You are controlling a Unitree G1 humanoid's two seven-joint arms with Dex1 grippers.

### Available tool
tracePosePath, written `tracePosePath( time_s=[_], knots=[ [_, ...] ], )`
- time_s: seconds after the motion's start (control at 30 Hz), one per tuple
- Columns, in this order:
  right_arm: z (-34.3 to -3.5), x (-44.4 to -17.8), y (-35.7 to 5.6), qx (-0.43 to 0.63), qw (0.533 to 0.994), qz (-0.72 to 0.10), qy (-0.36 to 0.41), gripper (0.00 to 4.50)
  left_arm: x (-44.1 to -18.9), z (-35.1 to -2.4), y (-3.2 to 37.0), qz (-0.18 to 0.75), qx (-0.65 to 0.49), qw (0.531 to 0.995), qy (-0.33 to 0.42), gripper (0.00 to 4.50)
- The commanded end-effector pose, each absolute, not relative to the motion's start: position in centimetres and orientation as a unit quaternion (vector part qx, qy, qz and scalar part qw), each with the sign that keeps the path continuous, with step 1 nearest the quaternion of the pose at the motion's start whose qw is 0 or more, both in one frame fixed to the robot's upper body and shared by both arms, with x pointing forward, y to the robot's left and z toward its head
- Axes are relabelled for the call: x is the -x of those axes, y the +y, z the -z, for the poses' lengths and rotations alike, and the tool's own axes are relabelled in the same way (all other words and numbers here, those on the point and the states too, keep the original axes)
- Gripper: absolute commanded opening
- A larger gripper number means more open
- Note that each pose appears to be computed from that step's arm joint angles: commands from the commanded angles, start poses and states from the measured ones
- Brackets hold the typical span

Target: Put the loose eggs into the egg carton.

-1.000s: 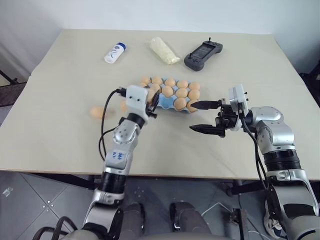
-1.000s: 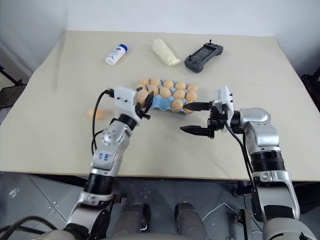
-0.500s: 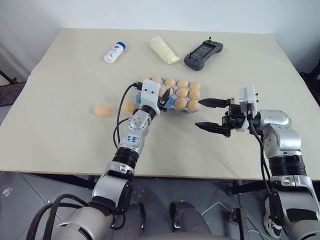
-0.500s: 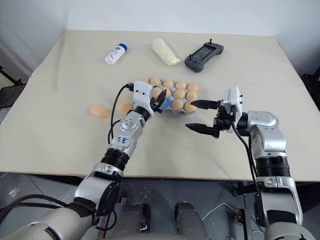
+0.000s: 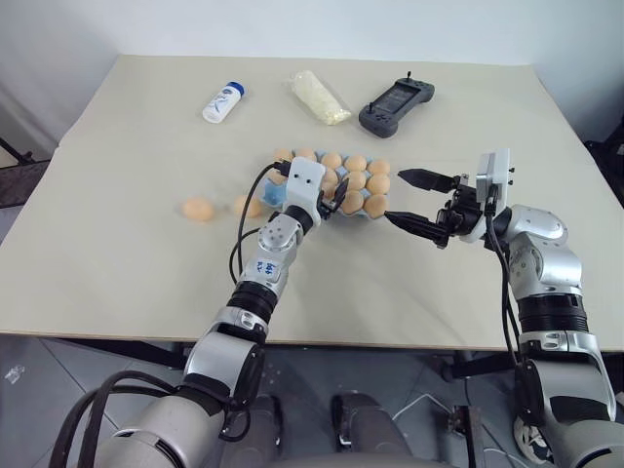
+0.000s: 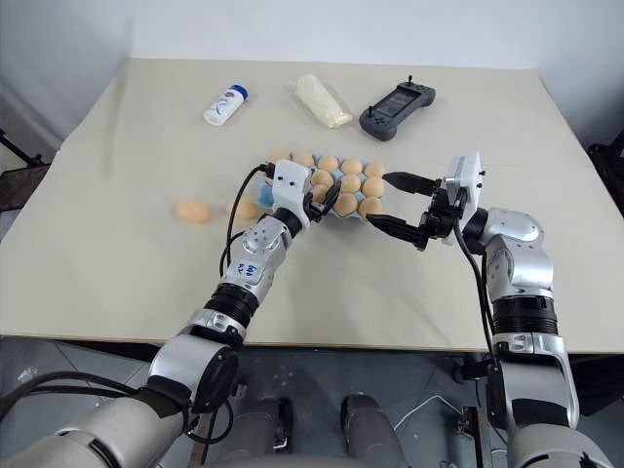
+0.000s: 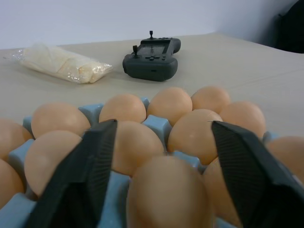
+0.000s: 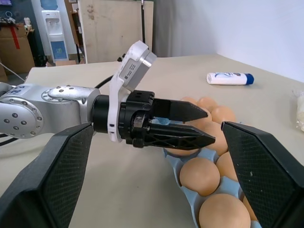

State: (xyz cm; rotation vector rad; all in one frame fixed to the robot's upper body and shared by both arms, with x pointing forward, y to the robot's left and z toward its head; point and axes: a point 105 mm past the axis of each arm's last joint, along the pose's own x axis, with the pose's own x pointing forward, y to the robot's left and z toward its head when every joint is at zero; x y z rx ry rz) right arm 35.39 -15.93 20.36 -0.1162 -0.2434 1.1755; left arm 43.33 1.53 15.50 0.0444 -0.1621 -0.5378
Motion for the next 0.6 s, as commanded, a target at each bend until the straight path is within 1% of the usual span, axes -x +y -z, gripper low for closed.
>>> tracePosePath(
  time_s=[0.03,0.2,0.37,0.53,0.6],
  knots=[
    [-21.1,-35.2,-16.2,0.059,0.823,-0.55,-0.13,4.5,-43.0,-16.9,0.4,0.287,-0.031,0.952,-0.101,4.46],
    [-20.9,-35.2,-16.1,0.06,0.822,-0.553,-0.124,4.5,-41.9,-18.2,0.4,0.298,-0.054,0.943,-0.139,4.46],
    [-20.8,-35.1,-15.8,0.059,0.818,-0.56,-0.118,4.5,-39.3,-20.0,2.3,0.286,-0.043,0.939,-0.187,4.46],
    [-20.7,-35.1,-15.5,0.057,0.81,-0.573,-0.114,4.5,-36.1,-19.7,4.9,0.274,-0.047,0.939,-0.205,4.46],
    [-20.8,-34.8,-15.3,0.055,0.801,-0.584,-0.119,4.5,-35.0,-19.0,6.8,0.246,-0.036,0.949,-0.196,4.46]
  ],
)
